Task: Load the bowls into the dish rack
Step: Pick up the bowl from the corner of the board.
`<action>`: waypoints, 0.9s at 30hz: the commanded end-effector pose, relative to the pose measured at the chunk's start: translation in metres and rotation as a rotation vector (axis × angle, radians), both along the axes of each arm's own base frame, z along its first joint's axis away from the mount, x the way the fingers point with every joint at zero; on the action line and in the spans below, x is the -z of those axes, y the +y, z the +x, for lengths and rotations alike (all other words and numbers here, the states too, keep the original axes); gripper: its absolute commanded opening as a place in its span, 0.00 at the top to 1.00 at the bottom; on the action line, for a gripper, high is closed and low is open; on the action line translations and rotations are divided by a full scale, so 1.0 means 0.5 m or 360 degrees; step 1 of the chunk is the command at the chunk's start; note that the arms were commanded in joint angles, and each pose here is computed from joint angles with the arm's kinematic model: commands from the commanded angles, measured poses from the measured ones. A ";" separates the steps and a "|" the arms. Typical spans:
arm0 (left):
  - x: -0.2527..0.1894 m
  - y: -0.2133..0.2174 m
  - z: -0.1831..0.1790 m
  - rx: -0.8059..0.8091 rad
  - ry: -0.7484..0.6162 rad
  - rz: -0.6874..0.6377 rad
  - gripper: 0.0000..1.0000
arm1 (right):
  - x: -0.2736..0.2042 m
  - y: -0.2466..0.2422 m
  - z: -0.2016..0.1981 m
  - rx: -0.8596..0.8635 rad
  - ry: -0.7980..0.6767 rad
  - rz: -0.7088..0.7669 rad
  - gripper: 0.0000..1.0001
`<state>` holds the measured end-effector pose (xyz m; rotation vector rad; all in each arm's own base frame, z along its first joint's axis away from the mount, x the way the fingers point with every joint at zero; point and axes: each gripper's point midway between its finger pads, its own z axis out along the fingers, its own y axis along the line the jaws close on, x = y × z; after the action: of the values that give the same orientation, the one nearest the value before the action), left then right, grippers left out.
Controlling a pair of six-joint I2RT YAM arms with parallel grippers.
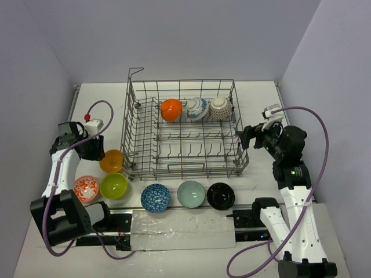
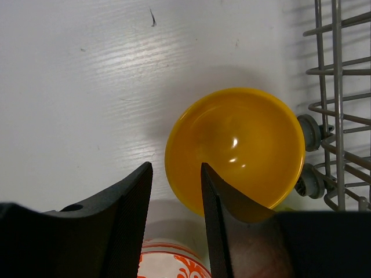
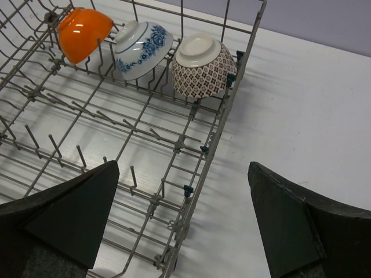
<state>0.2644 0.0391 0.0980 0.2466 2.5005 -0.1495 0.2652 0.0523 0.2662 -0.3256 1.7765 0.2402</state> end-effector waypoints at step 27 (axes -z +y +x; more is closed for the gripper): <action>0.082 0.004 0.000 0.0061 0.0063 -0.0038 0.70 | 0.006 0.009 0.002 -0.0076 -0.0022 -0.0003 0.00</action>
<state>0.2591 0.0415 0.0577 0.2476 2.5676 -0.1892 0.2644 0.0563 0.2588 -0.3547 1.7842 0.2730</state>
